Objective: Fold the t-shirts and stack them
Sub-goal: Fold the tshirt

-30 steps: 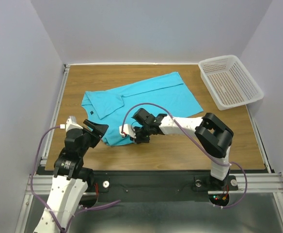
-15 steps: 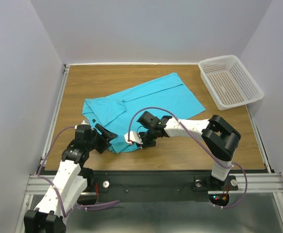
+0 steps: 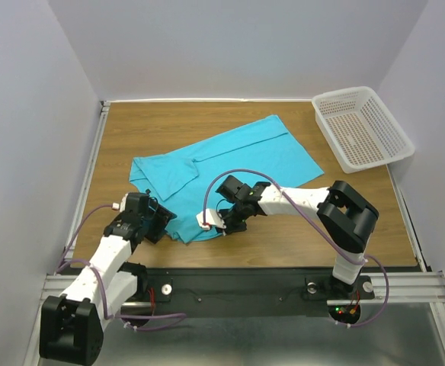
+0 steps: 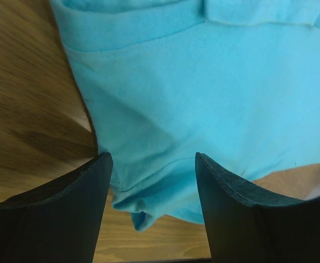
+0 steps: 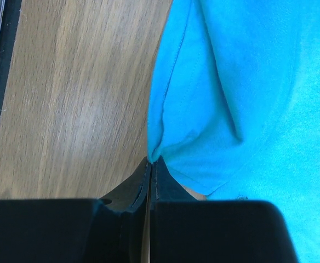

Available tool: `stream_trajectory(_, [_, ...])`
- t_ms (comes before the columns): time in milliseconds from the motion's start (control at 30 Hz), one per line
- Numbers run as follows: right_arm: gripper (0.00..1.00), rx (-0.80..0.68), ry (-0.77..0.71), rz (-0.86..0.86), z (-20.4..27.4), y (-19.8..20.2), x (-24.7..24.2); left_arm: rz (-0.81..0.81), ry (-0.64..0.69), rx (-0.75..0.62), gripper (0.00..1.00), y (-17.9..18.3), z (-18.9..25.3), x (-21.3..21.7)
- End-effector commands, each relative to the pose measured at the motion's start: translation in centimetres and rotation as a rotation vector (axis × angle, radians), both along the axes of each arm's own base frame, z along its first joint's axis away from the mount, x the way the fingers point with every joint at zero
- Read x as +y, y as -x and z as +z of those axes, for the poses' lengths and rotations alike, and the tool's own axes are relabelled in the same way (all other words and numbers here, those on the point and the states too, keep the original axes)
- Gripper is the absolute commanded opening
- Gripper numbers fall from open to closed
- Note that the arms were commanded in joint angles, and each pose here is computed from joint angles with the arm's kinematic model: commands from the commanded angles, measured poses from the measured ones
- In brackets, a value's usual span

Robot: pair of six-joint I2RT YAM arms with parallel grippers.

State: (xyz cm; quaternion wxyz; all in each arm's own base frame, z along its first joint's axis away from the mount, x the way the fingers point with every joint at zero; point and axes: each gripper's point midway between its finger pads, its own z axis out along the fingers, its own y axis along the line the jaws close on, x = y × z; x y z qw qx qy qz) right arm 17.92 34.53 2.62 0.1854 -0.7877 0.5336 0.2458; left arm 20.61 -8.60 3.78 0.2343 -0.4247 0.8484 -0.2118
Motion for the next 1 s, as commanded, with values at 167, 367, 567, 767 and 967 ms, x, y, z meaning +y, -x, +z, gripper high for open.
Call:
stream_trajectory(167, [0.01, 0.006, -0.048, 0.085, 2.6, 1.6, -0.1, 0.132, -0.091, 0.082, 0.73, -0.9, -1.5, 2.4])
stream_trajectory(367, [0.01, 0.034, -0.025, 0.177, 2.6, 3.1, -1.7, 0.156, -0.133, 0.089, 0.73, -2.9, -2.0, 4.3])
stream_trajectory(567, [0.01, 0.031, 0.012, 0.192, 1.7, 3.2, -2.5, 0.199, -0.174, 0.081, 0.73, -4.6, -1.9, 8.2])
stream_trajectory(767, [0.04, 0.066, 0.006, 0.179, 1.6, 3.3, -1.8, 0.151, -0.183, 0.056, 0.73, -6.4, -0.5, 8.7])
stream_trajectory(967, [0.30, 0.078, -0.019, 0.193, 2.6, 3.7, -1.6, 0.057, -0.172, -0.017, 0.73, -7.1, 2.1, 7.8])
